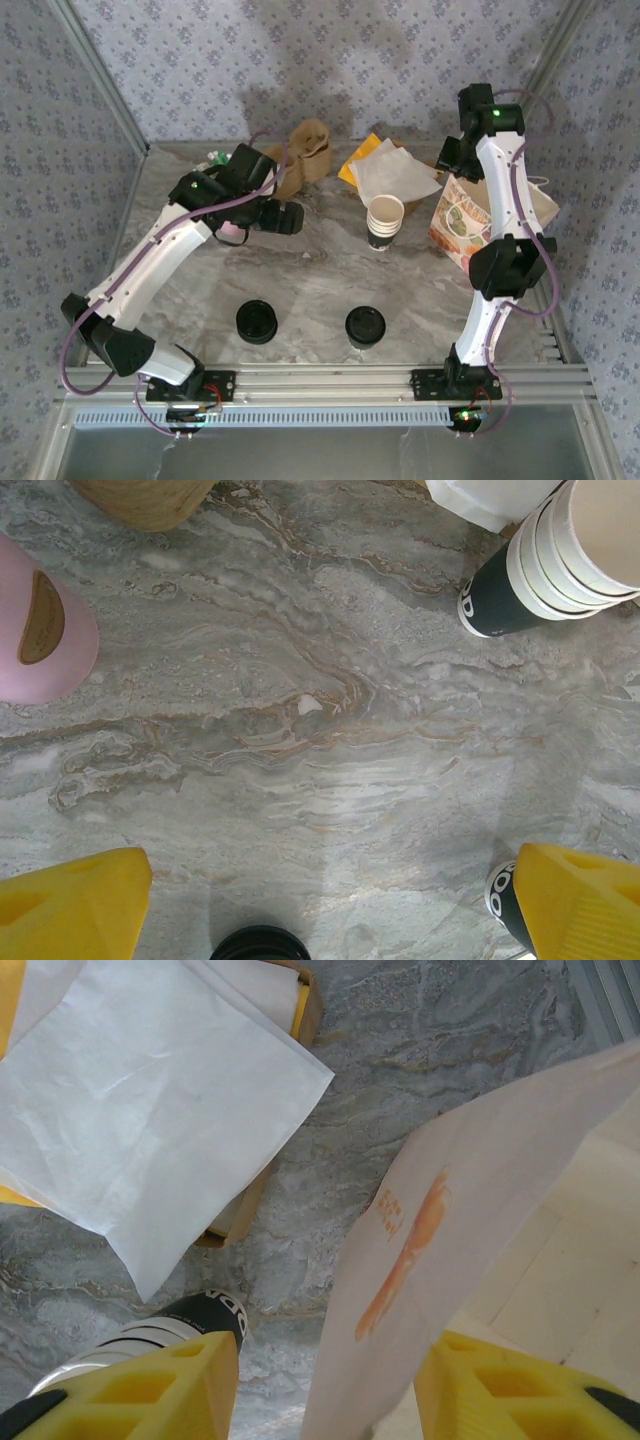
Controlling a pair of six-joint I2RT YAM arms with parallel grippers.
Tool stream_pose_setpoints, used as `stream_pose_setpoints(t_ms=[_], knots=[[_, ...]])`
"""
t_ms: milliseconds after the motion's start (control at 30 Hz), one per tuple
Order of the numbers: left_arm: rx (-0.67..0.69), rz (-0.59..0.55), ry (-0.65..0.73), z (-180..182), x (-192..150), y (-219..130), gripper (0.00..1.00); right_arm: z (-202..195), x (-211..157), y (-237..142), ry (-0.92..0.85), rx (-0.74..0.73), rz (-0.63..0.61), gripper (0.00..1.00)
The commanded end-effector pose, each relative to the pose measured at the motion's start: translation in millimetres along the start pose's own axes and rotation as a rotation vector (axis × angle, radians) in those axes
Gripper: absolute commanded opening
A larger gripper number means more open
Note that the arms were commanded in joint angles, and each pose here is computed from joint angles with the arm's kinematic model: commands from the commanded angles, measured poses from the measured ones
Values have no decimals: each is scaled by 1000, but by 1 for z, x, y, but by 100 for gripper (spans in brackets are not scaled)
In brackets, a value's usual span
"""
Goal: Pack the takeout coffee
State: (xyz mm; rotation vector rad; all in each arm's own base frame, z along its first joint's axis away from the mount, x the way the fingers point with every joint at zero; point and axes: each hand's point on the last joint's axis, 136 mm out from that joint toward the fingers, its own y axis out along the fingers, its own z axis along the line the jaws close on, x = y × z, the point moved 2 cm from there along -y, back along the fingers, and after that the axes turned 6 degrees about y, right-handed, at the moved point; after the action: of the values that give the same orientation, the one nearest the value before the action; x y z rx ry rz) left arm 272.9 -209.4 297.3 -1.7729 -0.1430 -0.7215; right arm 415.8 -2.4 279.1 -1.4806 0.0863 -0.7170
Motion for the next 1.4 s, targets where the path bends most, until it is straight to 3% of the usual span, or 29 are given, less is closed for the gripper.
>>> stream_pose_setpoints(t_ms=[0,200,367,533,967,1367], knots=[[-19,-8,-2,-4,-5,-9,93,-5,-7,-15,-1,3,-17,47],[-19,-14,-9,-6,-10,-23,99,-15,-30,-25,-41,18,7,37],[-40,-43,-17,-9,-12,-38,97,-26,-47,-39,-79,8,-4,22],[-51,-68,-41,-9,-16,-53,97,-32,-80,-51,-123,39,17,13],[-50,-132,-86,-1,-23,-91,96,-7,-196,-94,-450,222,66,11],[-32,-151,-108,5,-28,-107,96,46,-236,-103,-758,377,91,11]])
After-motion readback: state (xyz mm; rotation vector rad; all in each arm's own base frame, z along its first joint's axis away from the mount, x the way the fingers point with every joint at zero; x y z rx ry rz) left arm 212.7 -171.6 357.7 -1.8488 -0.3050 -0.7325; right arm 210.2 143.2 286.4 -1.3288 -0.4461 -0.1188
